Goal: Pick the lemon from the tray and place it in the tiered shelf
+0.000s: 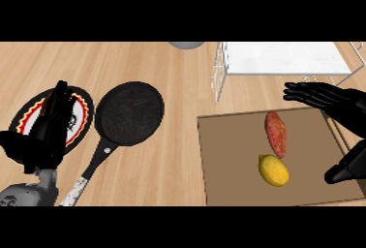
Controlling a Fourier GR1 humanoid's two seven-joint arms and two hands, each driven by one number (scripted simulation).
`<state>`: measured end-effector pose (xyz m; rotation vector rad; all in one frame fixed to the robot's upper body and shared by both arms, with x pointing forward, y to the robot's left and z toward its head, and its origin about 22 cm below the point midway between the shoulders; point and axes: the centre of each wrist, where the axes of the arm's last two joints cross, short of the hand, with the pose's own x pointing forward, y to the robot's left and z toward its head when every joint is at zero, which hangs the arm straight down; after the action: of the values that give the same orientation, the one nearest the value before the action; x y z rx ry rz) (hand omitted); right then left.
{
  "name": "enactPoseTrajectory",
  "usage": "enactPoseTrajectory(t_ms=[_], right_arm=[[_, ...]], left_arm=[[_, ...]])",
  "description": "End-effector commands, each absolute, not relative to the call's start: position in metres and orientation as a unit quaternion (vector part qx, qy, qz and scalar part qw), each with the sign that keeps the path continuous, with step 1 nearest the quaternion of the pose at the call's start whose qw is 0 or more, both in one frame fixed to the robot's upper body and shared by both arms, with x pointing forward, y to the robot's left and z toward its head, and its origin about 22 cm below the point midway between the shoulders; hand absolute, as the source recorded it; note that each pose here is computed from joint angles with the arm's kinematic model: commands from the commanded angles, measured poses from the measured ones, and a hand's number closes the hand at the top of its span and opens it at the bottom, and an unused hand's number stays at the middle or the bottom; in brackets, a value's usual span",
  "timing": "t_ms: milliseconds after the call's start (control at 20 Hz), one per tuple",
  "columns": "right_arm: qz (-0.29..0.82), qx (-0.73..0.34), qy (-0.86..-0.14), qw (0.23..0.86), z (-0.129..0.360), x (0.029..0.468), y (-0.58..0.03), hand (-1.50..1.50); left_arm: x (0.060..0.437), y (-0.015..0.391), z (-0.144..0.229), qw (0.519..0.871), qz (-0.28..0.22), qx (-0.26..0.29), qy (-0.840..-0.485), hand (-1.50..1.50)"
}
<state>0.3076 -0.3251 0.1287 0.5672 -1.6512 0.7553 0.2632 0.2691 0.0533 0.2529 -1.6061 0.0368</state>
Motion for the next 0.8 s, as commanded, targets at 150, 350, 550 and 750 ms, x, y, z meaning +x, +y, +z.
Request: enactPoseTrajectory(t_ms=[150,350,550,750], right_arm=[[0.550,0.153,-0.635,0.521,0.206,0.281,-0.311,-1.50],[0.625,0.017,-0.629,0.462,0.232,0.270,-0.276,-1.50],[0.678,-0.055,-0.585,0.442,0.229,0.240,-0.260,-1.50],[0.674,-0.089,-0.572,0.458,0.199,0.213,-0.238,-1.50]], left_arm=[[0.263,0.270,0.061,0.691,0.020,0.119,-0.713,0.00],[0.252,0.262,0.053,0.691,0.011,0.112,-0.714,0.00],[0.263,0.268,0.064,0.693,0.014,0.112,-0.712,0.00],[0.246,0.276,0.056,0.694,0.023,0.109,-0.711,0.00]])
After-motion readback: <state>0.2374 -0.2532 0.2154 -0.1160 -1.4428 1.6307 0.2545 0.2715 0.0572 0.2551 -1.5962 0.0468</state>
